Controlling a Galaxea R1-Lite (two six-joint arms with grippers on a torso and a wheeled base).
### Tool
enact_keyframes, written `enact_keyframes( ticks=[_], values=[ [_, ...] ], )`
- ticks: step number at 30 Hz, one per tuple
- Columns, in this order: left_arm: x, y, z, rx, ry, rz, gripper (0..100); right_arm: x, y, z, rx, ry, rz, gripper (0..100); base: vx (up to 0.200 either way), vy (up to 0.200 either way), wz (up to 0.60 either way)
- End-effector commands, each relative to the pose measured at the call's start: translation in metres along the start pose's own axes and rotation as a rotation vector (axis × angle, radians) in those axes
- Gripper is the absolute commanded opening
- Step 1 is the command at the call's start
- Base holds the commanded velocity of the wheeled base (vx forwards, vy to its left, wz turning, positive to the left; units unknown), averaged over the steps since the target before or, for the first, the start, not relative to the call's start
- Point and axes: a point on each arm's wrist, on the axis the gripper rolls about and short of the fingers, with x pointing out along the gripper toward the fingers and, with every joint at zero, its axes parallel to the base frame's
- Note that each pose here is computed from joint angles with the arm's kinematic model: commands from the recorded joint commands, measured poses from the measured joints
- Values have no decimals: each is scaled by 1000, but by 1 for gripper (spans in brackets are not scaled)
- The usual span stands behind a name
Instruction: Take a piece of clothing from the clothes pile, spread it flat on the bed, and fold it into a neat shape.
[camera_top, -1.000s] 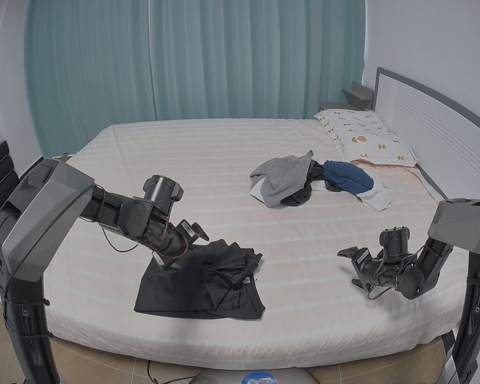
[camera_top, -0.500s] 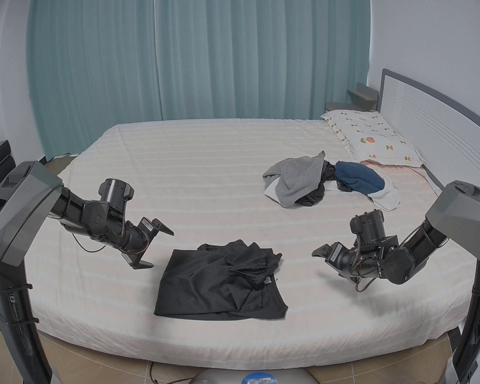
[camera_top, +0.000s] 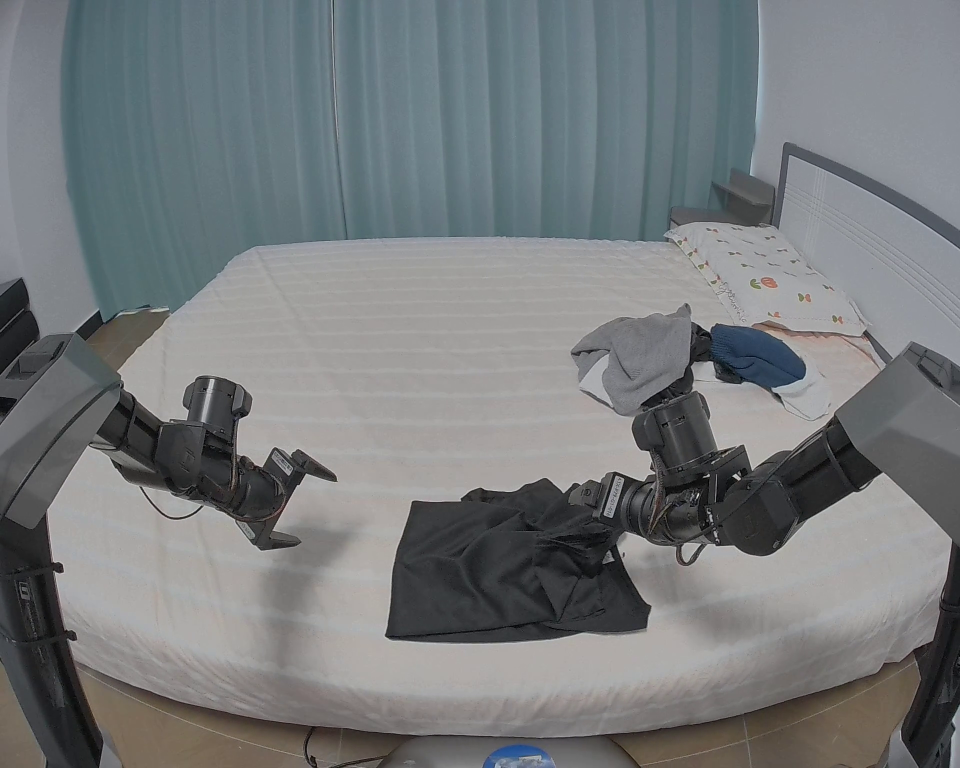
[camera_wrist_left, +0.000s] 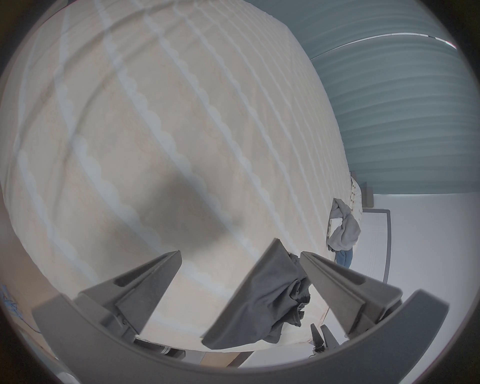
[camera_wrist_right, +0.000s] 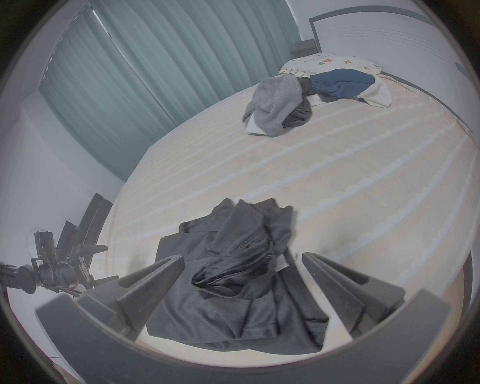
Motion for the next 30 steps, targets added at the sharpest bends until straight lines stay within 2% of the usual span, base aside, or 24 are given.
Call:
enact_keyframes(
  ticks=[1, 9, 19, 21, 30],
  values=[
    [1, 1, 0, -1, 1, 4, 100, -1, -1, 0, -16, 10, -21, 100, 0, 200, 0],
    [2, 3, -1, 23, 4, 11, 100, 1, -8, 4, -73, -10, -68, 100, 0, 25, 0],
    [2, 2, 0, 24, -1, 12, 100, 7, -11, -3, -154, -15, -138, 100, 0, 0, 0],
    [2, 2, 0, 24, -1, 12, 100, 9, -13, -9, -181, 8, -167, 100, 0, 0, 0],
    [2, 2, 0, 24, 0, 10, 100, 28, -16, -21, -199, 51, -194, 100, 0, 0, 0]
  ],
)
